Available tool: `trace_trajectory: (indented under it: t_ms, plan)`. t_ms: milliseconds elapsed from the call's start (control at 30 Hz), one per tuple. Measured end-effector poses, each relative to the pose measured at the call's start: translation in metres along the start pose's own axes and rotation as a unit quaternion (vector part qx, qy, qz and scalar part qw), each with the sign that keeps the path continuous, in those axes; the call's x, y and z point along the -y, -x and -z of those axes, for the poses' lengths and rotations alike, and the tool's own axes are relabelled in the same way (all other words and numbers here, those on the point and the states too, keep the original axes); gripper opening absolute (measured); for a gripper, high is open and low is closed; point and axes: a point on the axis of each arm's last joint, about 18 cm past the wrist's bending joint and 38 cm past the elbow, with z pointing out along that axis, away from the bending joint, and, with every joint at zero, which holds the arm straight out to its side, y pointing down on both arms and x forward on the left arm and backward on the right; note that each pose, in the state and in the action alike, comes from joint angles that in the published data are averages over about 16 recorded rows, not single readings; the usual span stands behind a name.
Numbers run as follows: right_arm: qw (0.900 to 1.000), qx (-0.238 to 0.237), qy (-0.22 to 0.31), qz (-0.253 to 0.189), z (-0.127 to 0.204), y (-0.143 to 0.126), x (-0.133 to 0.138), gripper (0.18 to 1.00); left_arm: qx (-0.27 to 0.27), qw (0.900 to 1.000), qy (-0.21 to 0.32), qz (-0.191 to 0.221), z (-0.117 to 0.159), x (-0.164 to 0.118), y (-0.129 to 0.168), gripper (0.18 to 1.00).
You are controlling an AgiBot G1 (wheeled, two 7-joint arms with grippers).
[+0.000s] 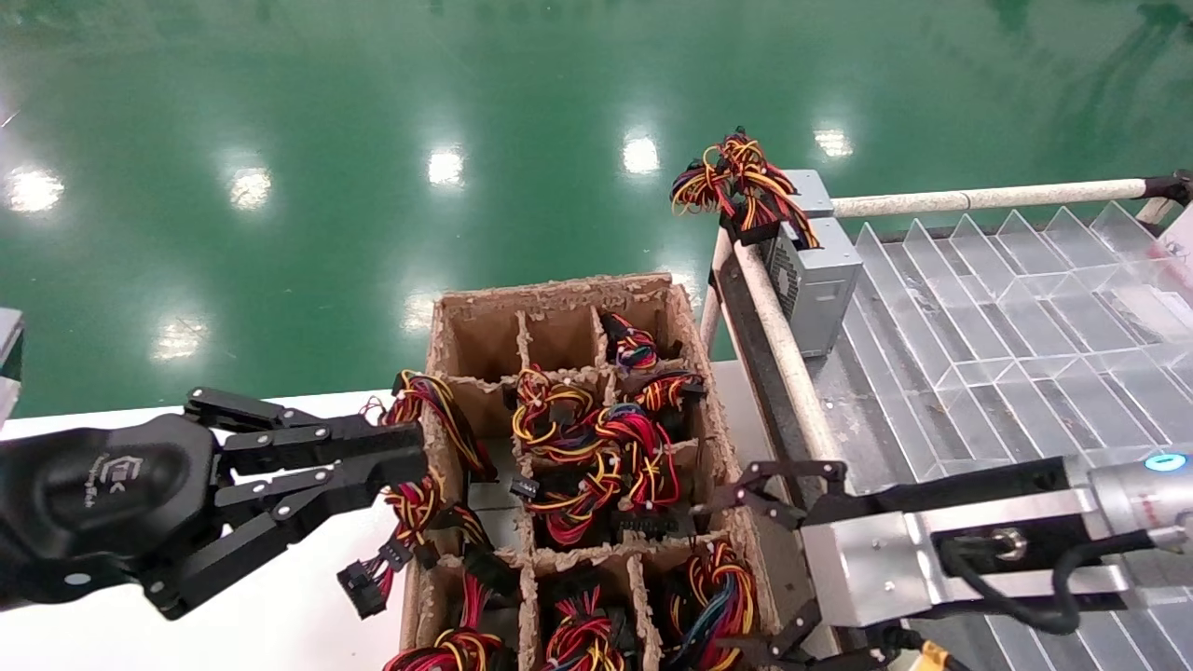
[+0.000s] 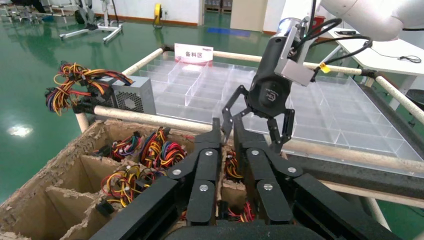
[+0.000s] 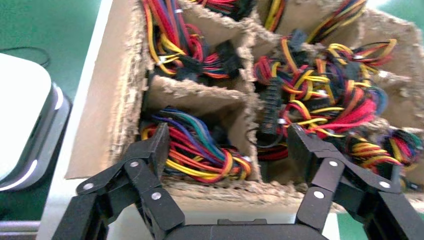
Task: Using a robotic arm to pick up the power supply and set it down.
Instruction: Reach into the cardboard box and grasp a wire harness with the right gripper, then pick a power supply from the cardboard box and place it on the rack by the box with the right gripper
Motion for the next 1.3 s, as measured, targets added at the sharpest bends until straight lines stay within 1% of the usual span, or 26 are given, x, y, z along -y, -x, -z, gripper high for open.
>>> trace_trajectory:
  t_ms: [133, 300, 467, 567, 667, 867, 1100, 1300]
  plan:
    - [1.0, 0.007, 0.007, 0.004, -0.002, -0.002, 0.001, 0.844, 0.0, 1.0, 0.0, 0.0, 0.0, 0.0, 0.0, 0.272]
    - [1.0, 0.009, 0.012, 0.008, -0.004, -0.005, 0.003, 0.738, 0.0, 1.0, 0.0, 0.0, 0.0, 0.0, 0.0, 0.222]
    - [1.0, 0.009, 0.017, 0.011, -0.003, -0.007, 0.004, 0.615, 0.0, 1.0, 0.0, 0.0, 0.0, 0.0, 0.0, 0.2]
    - [1.0, 0.01, 0.02, 0.012, -0.002, -0.008, 0.004, 0.558, 0.0, 1.0, 0.0, 0.0, 0.0, 0.0, 0.0, 0.196]
    - [1.0, 0.012, 0.022, 0.013, -0.001, -0.009, 0.004, 0.48, 0.0, 1.0, 0.0, 0.0, 0.0, 0.0, 0.0, 0.193]
    - [1.0, 0.012, 0.019, 0.009, 0.003, -0.009, 0.007, 0.368, 0.0, 1.0, 0.0, 0.0, 0.0, 0.0, 0.0, 0.191]
    - [1.0, 0.008, -0.003, -0.009, 0.014, -0.009, 0.013, 0.272, 0.0, 1.0, 0.0, 0.0, 0.0, 0.0, 0.0, 0.191]
    - [0.999, -0.005, -0.04, -0.033, 0.033, -0.01, 0.025, 0.223, 0.0, 1.0, 0.0, 0.0, 0.0, 0.0, 0.0, 0.191]
